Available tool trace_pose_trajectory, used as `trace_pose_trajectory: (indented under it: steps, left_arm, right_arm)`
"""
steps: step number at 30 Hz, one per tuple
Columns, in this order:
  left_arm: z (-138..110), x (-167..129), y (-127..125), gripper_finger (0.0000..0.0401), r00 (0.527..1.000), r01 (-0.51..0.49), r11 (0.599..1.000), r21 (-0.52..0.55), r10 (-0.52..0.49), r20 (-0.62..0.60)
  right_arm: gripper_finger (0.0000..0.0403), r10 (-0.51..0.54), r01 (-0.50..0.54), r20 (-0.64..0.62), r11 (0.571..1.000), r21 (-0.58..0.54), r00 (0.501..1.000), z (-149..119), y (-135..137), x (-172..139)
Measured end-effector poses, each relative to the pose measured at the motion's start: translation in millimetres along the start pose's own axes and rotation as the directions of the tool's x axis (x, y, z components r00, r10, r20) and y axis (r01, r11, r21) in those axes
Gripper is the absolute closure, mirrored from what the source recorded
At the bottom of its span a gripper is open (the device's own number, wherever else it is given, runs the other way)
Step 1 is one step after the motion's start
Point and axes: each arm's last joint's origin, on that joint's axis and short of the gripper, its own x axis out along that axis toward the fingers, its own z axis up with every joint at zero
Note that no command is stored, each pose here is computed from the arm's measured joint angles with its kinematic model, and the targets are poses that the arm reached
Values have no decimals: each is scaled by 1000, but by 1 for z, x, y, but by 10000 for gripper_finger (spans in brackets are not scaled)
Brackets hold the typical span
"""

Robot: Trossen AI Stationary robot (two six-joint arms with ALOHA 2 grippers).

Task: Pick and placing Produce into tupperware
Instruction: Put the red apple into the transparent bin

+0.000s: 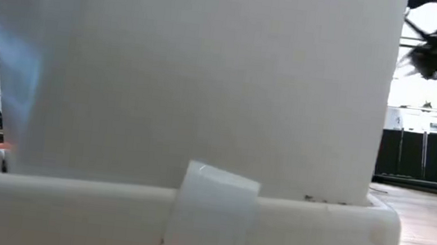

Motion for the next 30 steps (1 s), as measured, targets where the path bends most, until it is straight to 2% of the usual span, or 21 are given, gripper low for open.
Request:
trace_pose_trajectory:
  steps: [3,6,9,13,16,21,25,30]
  left_arm:
    - [1,1,-2,122,998,56,998,21,-56,-1]
    - [1,2,-3,122,998,62,998,23,-62,-14]
    - [1,3,-4,122,998,62,998,23,-61,-20]
    - [1,5,-4,122,998,65,998,21,-65,-28]
    - [1,5,-4,122,997,66,998,21,-66,-29]
    - [1,4,-4,122,995,90,996,22,-89,-35]
    - [0,5,-6,122,986,154,988,17,-152,-65]
    - [0,8,-7,122,985,153,988,15,-151,-77]
  right_arm:
    - [35,-32,25,-107,997,-72,994,-10,13,14]
    - [35,-94,63,-195,986,-157,976,-19,22,31]
    - [35,-149,100,-228,972,-213,962,-25,29,46]
    - [35,-145,84,-227,962,-260,963,-28,44,62]
    - [35,-134,76,-215,964,-255,967,-29,54,73]
    - [35,-193,147,-225,967,-208,955,-33,60,85]
    - [35,-259,228,-236,962,-150,937,-38,61,93]
    - [34,-285,266,-233,958,-108,930,-43,65,102]
